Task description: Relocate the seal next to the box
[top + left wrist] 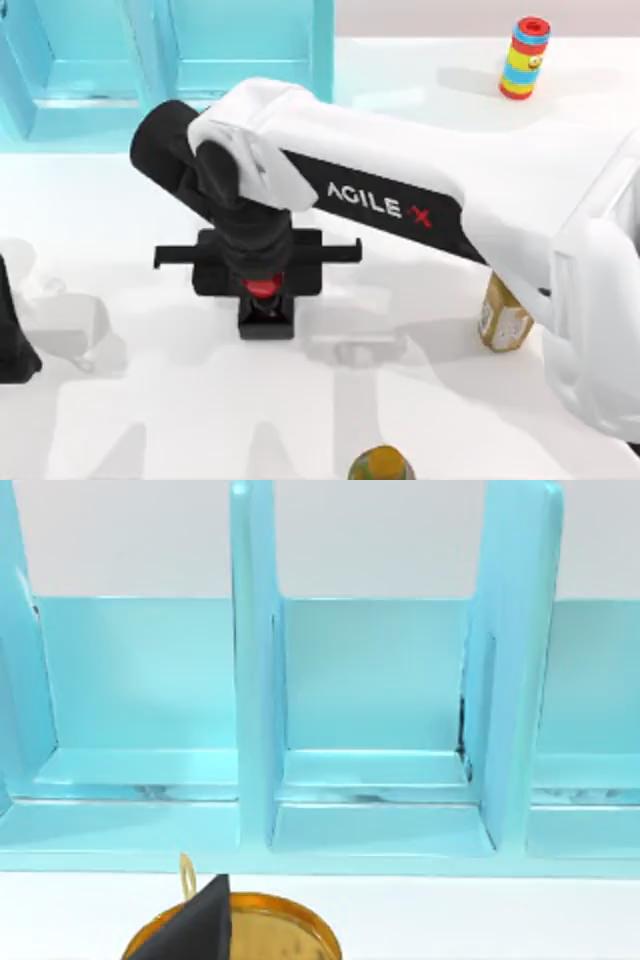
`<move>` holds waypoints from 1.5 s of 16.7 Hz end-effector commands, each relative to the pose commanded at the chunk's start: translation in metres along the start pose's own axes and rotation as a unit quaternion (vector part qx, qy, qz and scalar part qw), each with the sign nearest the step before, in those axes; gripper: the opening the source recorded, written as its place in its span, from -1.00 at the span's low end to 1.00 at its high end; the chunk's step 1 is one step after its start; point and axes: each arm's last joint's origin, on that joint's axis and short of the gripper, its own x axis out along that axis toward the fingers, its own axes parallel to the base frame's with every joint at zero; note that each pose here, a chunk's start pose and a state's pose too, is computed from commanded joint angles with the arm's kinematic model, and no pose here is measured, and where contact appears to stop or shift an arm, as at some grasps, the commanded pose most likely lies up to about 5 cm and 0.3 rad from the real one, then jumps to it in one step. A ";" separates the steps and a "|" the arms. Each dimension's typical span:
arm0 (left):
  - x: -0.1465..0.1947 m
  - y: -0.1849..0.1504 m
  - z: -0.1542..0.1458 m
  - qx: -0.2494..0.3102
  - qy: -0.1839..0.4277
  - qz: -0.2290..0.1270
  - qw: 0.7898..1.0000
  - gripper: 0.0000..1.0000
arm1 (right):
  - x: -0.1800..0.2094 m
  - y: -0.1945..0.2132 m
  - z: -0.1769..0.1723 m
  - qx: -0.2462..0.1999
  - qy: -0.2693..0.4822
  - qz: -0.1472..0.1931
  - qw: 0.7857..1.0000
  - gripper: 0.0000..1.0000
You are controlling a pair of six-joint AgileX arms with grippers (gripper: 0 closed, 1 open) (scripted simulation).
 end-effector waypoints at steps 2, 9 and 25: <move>0.000 0.000 0.000 0.000 0.000 0.000 1.000 1.00 | 0.000 0.000 0.000 0.000 0.000 0.000 1.000 -1.00; 0.000 0.000 0.000 0.000 0.000 0.000 1.000 1.00 | -0.022 0.002 0.004 -0.001 -0.001 0.002 1.000 -1.00; 0.000 0.000 0.000 0.000 0.000 0.000 1.000 1.00 | -0.081 -0.093 0.062 0.003 -0.001 0.007 1.000 -1.00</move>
